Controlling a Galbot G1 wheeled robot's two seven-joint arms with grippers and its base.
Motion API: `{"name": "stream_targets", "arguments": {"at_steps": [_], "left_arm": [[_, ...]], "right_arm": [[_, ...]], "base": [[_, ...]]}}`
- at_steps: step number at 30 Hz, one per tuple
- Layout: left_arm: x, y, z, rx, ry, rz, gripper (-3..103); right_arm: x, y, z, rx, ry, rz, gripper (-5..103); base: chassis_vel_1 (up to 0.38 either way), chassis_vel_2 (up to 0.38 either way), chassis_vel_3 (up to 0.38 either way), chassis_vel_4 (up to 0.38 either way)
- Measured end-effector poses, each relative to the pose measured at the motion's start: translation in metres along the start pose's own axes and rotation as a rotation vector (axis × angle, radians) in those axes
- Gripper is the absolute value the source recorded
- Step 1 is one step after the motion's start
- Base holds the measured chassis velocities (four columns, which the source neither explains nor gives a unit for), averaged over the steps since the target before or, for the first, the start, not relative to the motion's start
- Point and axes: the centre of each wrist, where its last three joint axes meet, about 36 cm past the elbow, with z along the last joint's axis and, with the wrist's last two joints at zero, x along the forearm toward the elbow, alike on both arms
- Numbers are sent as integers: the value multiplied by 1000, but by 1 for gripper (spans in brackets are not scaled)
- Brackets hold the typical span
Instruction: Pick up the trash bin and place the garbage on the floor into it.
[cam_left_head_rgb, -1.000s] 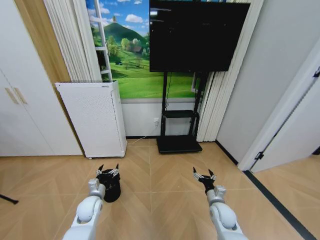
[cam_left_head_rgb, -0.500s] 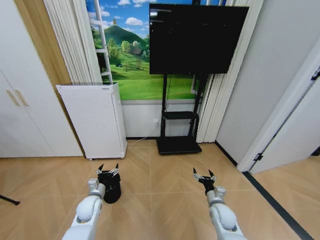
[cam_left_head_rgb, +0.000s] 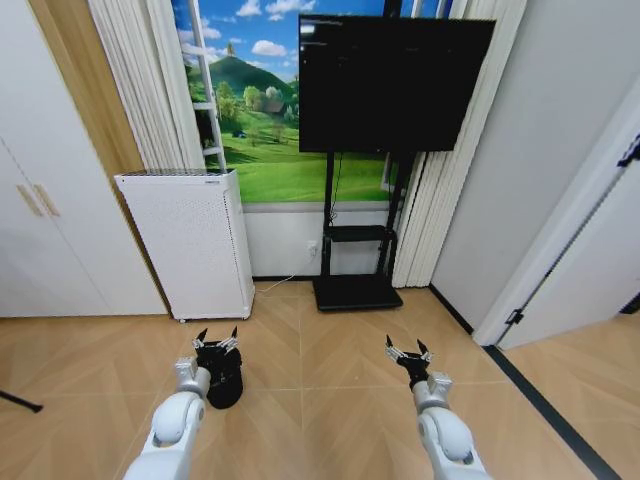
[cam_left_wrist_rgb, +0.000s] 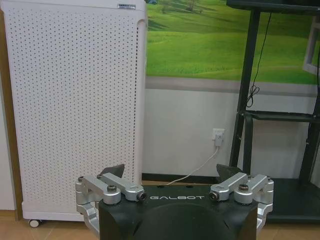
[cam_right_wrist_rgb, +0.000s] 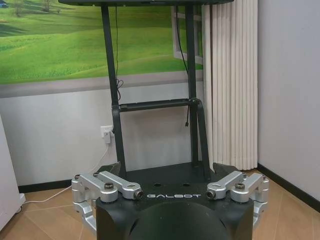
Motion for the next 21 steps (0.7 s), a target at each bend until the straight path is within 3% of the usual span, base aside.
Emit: {"name": "stream_targets", "arguments": {"at_steps": [21], "left_arm": [[-4, 0, 7, 18, -8, -4, 100]], "right_arm": [[0, 4, -2, 3, 17, 9, 100]], "base": [[0, 0, 0, 0]]}}
